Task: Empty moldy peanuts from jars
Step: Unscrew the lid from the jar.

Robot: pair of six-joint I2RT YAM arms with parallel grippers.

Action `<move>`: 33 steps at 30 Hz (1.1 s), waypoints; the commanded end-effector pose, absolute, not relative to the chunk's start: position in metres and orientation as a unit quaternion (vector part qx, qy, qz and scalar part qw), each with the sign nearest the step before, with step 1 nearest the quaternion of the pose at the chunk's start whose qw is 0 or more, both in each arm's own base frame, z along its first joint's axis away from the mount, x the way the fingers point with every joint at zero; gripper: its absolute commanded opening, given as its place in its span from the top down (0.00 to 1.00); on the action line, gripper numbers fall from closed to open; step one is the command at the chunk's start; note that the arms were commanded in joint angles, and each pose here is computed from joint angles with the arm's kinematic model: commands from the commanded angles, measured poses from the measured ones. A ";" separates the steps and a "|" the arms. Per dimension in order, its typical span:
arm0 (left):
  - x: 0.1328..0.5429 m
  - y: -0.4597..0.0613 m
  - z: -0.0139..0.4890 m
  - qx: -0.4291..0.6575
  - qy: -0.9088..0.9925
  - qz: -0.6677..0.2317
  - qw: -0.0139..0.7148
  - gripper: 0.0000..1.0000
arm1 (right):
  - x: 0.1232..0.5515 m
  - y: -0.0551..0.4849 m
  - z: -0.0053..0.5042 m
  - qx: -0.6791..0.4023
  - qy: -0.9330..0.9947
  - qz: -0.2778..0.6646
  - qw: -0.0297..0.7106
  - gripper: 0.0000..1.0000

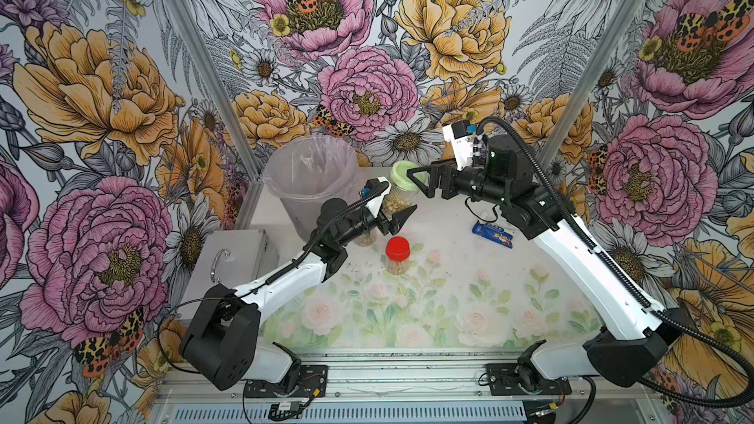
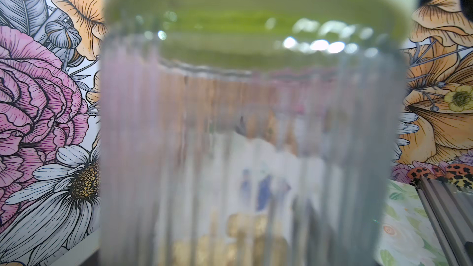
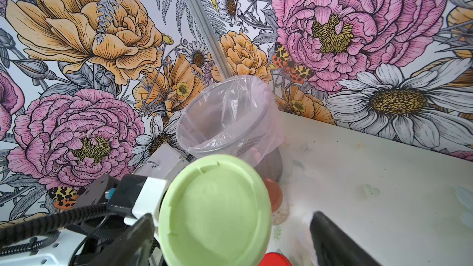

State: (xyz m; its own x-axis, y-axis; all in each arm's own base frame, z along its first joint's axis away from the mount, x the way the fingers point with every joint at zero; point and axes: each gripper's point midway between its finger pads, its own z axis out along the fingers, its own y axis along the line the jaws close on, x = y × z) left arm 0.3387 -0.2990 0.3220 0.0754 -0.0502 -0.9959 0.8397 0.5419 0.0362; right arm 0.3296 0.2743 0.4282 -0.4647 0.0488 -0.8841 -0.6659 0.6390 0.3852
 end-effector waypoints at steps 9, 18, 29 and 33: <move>0.336 -0.300 0.347 0.340 0.552 -0.336 0.683 0.71 | 0.330 0.285 0.439 -0.223 0.756 0.372 0.491 0.04; 0.336 -0.301 0.347 0.341 0.553 -0.336 0.682 0.71 | 0.330 0.292 0.438 -0.235 0.753 0.375 0.488 0.03; 0.335 -0.300 0.349 0.342 0.551 -0.336 0.683 0.71 | 0.332 0.299 0.431 -0.241 0.756 0.376 0.479 0.03; 0.335 -0.300 0.350 0.342 0.551 -0.334 0.683 0.71 | 0.333 0.301 0.430 -0.243 0.756 0.376 0.478 0.03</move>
